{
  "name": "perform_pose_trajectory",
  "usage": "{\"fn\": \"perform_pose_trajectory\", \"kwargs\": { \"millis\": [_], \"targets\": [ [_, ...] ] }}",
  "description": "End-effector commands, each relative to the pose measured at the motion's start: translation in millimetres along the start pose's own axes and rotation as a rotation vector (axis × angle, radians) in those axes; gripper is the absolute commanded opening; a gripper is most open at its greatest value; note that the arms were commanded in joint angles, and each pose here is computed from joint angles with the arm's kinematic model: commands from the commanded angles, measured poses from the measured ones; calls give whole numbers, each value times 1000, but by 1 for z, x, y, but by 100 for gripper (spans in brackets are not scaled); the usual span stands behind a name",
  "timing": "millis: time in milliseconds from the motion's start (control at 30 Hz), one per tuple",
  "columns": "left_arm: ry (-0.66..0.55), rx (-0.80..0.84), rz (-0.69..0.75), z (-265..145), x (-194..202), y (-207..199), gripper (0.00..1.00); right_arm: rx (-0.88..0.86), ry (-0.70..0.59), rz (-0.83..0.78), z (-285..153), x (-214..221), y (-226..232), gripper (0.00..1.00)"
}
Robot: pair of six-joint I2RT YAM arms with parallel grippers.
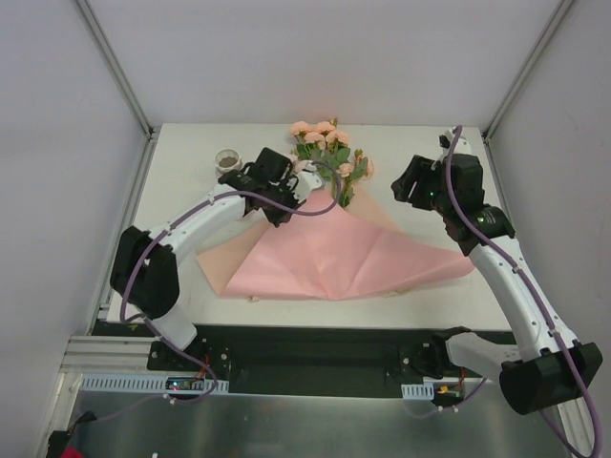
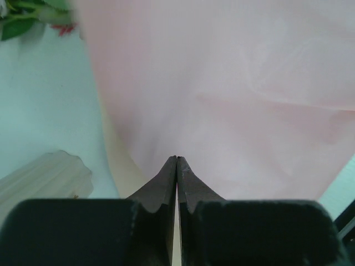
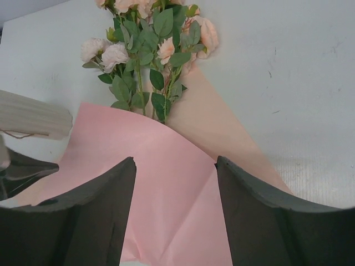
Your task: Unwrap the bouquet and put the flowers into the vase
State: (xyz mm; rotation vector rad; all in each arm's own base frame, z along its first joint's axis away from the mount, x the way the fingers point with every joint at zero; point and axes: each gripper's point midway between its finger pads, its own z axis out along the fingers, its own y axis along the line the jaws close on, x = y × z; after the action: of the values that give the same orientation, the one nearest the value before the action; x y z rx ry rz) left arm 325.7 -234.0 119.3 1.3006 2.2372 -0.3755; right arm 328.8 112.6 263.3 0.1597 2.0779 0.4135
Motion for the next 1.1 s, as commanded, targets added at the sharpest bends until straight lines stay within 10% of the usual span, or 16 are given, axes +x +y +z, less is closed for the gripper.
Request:
{"fn": "perform_pose_trajectory", "kwargs": {
  "millis": [0, 300, 333, 367, 467, 1067],
  "targets": [
    [-106, 33, 90, -43, -21, -34, 0, -36, -42, 19, 0, -13, 7, 63],
    [-126, 94, 121, -69, -12, -80, 0, -59, 24, 42, 18, 1, 6, 62],
    [-89, 75, 107, -59, -7, -73, 16, -65, 19, 45, 20, 1, 6, 62],
    [-69, 73, 99, -52, -5, -70, 60, -69, 21, 53, 21, 3, 7, 62],
    [-15, 94, 30, -27, -4, -53, 99, -73, 12, 43, 19, 8, 4, 63],
    [1, 62, -169, 58, -26, 52, 99, -77, -17, 44, 22, 20, -3, 64]
  ]
}}
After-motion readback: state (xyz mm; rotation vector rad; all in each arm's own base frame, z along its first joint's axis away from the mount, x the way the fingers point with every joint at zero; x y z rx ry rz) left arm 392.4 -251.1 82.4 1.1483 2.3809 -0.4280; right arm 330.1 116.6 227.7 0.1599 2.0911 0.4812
